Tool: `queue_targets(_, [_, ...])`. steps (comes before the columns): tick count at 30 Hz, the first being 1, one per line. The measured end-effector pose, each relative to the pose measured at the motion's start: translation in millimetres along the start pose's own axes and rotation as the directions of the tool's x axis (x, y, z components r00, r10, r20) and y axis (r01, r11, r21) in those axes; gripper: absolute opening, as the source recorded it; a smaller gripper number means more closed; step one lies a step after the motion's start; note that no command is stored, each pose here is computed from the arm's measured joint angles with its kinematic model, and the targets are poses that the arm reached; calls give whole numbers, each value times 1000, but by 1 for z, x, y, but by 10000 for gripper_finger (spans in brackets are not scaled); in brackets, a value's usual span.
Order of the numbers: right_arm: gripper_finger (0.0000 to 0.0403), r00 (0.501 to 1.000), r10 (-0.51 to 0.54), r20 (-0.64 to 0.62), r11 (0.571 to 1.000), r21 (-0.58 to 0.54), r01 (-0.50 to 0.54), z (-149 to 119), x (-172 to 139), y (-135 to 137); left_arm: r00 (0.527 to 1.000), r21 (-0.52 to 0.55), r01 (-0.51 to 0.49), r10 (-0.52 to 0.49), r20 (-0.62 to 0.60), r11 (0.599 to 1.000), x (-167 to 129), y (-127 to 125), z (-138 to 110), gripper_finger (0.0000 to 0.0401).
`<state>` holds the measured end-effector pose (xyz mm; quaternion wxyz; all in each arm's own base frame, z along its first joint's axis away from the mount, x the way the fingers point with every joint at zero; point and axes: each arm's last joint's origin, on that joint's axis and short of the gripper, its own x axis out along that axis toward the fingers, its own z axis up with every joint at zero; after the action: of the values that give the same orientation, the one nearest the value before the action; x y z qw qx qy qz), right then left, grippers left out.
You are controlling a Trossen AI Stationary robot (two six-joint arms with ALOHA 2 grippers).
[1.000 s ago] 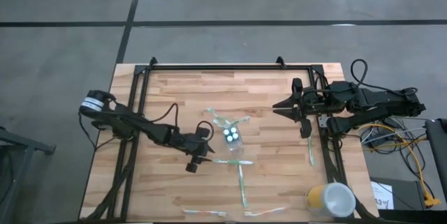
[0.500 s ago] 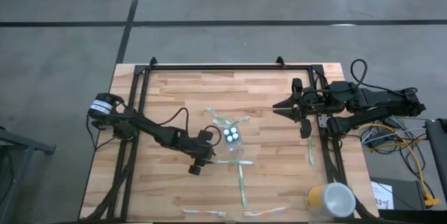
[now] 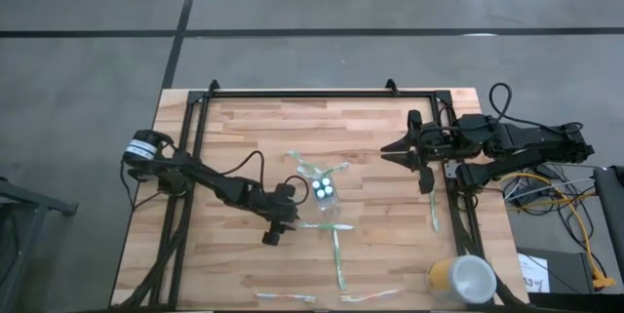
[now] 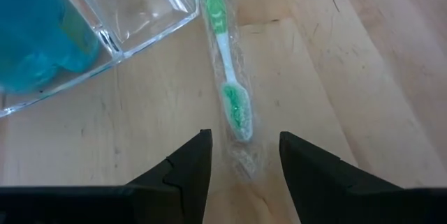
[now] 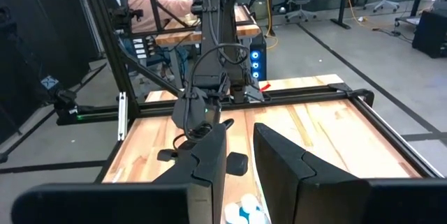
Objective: Pick & Place toothbrushing station
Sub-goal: Put the white green toothbrush into the back side of the transparent organizer
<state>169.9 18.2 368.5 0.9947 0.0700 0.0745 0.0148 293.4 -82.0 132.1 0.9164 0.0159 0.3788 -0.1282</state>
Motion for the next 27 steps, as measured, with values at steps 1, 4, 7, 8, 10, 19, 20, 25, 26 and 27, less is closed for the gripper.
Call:
queue_targets(1, [68, 1000, 0, 0, 1000, 1, 0, 0, 0, 0, 1000, -2, 0, 0, 0, 1000, 0, 0, 0, 172])
queue_targets(4, [68, 1000, 0, 0, 1000, 1, 0, 0, 0, 0, 1000, -2, -1, 1, -1, 1000, 0, 0, 0, 172])
queue_targets(7, [68, 1000, 0, 0, 1000, 1, 0, 0, 0, 0, 1000, -2, -13, 13, 0, 1000, 0, 0, 0, 172])
queue_targets(8, [68, 1000, 0, 0, 1000, 1, 0, 0, 0, 0, 1000, -2, -15, 15, 0, 1000, 0, 0, 0, 172])
queue_targets(10, [68, 1000, 0, 0, 1000, 2, 0, 0, 0, 0, 1000, -2, -17, 17, 1, 1000, 0, 0, 0, 169])
queue_targets(19, [68, 1000, 0, 0, 1000, 1, 0, 0, 0, 0, 1000, -2, -17, 17, 1, 1000, 0, 0, 0, 98])
queue_targets(20, [68, 1000, 0, 1, 1000, 1, 0, 0, 0, 0, 1000, -2, -17, 17, 0, 1000, 0, 0, 0, 87])
queue_targets(25, [68, 1000, 0, 0, 1000, 0, 0, 0, 0, 0, 1000, -2, -7, 7, 0, 1000, 0, 0, 0, 34])
queue_targets(26, [68, 1000, 0, 0, 1000, -2, 0, 0, 0, 0, 1000, -3, -5, 5, -1, 1000, 0, 0, 0, 23])
queue_targets(27, [68, 1000, 0, 1, 1000, -2, 0, 0, 0, 0, 1000, -3, -2, 2, -1, 1000, 0, 0, 0, 13])
